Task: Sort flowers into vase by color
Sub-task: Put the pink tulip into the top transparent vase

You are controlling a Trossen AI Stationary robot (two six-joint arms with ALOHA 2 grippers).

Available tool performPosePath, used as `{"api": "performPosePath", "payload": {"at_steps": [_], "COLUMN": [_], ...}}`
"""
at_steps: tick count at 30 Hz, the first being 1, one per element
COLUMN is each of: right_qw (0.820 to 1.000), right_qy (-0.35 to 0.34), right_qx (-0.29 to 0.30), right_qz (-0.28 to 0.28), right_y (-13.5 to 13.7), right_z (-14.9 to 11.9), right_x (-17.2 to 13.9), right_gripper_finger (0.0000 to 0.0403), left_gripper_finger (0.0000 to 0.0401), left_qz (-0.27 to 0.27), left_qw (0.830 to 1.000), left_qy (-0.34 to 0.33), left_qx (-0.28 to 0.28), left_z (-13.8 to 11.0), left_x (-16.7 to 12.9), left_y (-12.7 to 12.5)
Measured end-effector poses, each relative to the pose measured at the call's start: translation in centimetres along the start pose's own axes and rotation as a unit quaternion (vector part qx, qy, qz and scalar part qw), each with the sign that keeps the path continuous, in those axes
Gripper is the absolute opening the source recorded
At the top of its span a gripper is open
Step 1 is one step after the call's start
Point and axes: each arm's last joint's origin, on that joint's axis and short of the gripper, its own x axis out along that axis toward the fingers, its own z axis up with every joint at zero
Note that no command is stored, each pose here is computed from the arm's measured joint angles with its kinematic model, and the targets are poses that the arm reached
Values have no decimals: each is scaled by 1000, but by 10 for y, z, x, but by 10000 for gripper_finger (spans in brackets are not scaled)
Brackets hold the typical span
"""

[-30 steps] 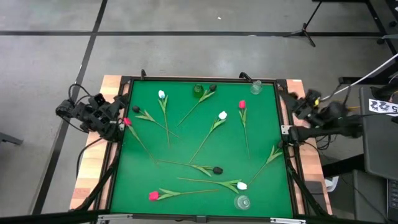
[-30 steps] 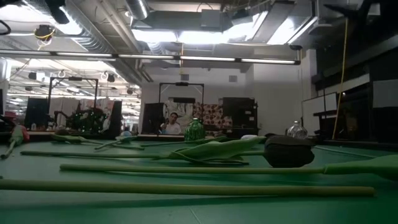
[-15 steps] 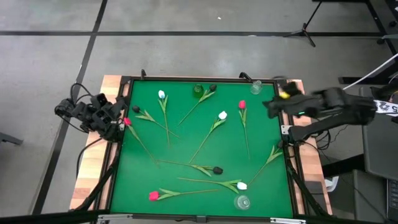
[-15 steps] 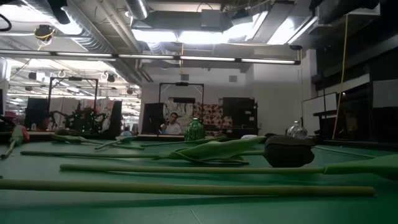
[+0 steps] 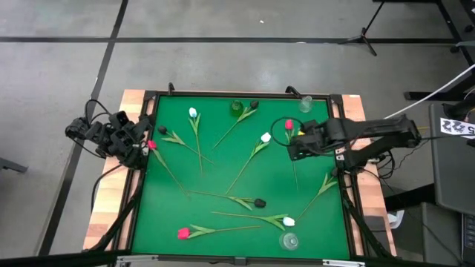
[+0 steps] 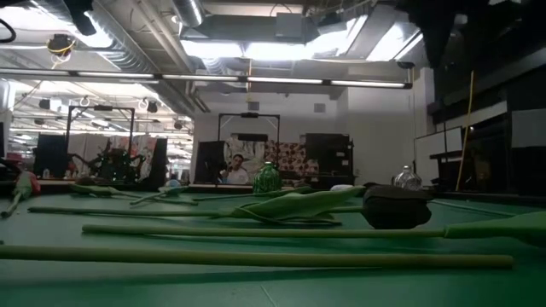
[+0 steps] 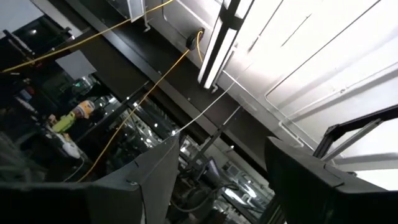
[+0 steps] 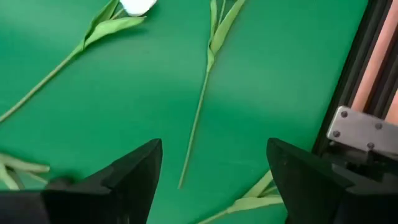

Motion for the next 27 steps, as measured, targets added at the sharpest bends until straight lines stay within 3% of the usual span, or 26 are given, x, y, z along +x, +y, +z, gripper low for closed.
{"api": "performPosePath", "payload": {"at_steps": [7,12,19,27], "right_qw": [1000,1000,994,997], "right_qy": [-12,-17,-33,-12], "right_qx": [4,-3,20,6], "right_qz": [-8,-1,104,69], "right_y": [13,-3,-24,-25], "right_z": [11,23,22,23], "right_x": [32,62,104,134], "right_gripper_finger": [289,289,289,289], "left_gripper_finger": [233,233,233,233], "left_qz": [6,9,14,22], "left_qw": [1000,999,999,999], "left_qy": [11,17,27,34], "left_qx": [-16,-34,-26,-33], "left_z": [-3,-4,-7,-9], "left_x": [0,0,0,0], "left_y": [1,2,3,4]}}
